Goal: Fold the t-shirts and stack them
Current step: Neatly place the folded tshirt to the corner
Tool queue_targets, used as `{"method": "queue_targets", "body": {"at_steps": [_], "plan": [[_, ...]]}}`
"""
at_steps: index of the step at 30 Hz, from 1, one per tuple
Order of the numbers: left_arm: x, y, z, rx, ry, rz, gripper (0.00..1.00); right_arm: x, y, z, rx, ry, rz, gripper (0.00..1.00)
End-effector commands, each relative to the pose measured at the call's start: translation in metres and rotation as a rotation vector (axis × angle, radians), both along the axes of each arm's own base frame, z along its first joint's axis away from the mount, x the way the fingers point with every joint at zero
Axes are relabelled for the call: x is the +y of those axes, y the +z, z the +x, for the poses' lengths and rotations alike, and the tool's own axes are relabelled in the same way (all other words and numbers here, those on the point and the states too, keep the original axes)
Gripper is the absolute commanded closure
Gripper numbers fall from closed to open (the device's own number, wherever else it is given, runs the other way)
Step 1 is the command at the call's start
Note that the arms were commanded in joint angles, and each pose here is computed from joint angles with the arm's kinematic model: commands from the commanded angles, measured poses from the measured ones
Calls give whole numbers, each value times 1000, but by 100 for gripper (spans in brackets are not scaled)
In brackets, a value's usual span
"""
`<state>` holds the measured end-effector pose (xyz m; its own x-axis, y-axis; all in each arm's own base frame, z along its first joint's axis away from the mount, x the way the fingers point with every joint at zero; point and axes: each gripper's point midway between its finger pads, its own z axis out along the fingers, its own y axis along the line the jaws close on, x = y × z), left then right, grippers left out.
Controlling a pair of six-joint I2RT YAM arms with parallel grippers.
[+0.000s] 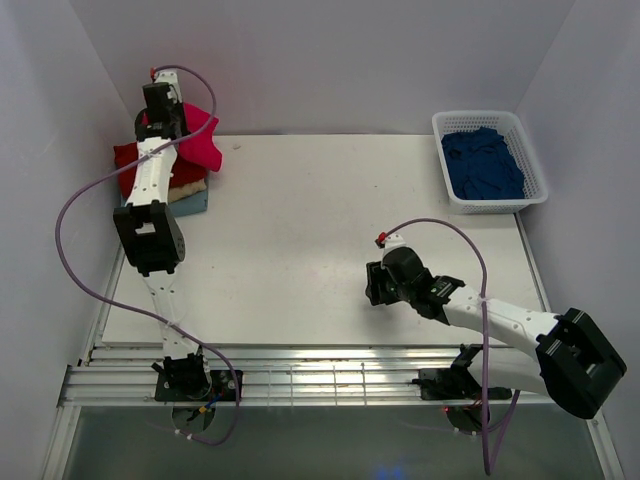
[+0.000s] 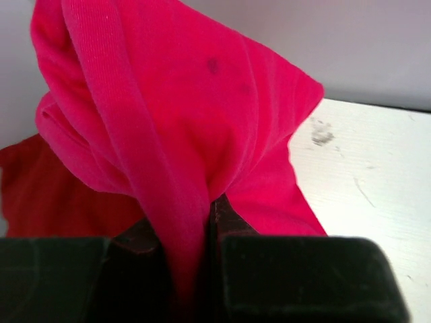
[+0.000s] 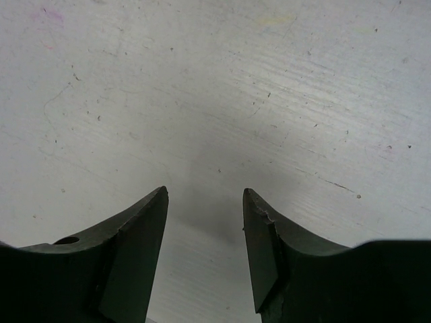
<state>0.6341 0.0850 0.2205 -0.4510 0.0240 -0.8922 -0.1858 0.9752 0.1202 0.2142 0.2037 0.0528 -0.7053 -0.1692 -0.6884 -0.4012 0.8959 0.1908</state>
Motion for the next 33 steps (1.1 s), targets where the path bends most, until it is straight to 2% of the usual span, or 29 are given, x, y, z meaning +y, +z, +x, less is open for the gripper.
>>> {"method": "queue_targets", "body": {"at_steps": [1, 10, 18, 25, 33], "plan": [[27, 102, -17, -221, 30, -32, 99, 8, 2, -1, -6, 14, 27, 46], [59, 93, -39, -211, 92, -85, 99, 10, -1, -6, 6, 28, 16, 46], [97, 60, -59, -182, 189, -102, 99, 9, 4, -10, -2, 31, 21, 46], [119, 49, -47, -185, 214, -124, 99, 0, 0, -15, 11, 16, -2, 46], [125, -2, -29, -120, 202, -178, 99, -6, -6, -22, 33, 7, -14, 46]]}}
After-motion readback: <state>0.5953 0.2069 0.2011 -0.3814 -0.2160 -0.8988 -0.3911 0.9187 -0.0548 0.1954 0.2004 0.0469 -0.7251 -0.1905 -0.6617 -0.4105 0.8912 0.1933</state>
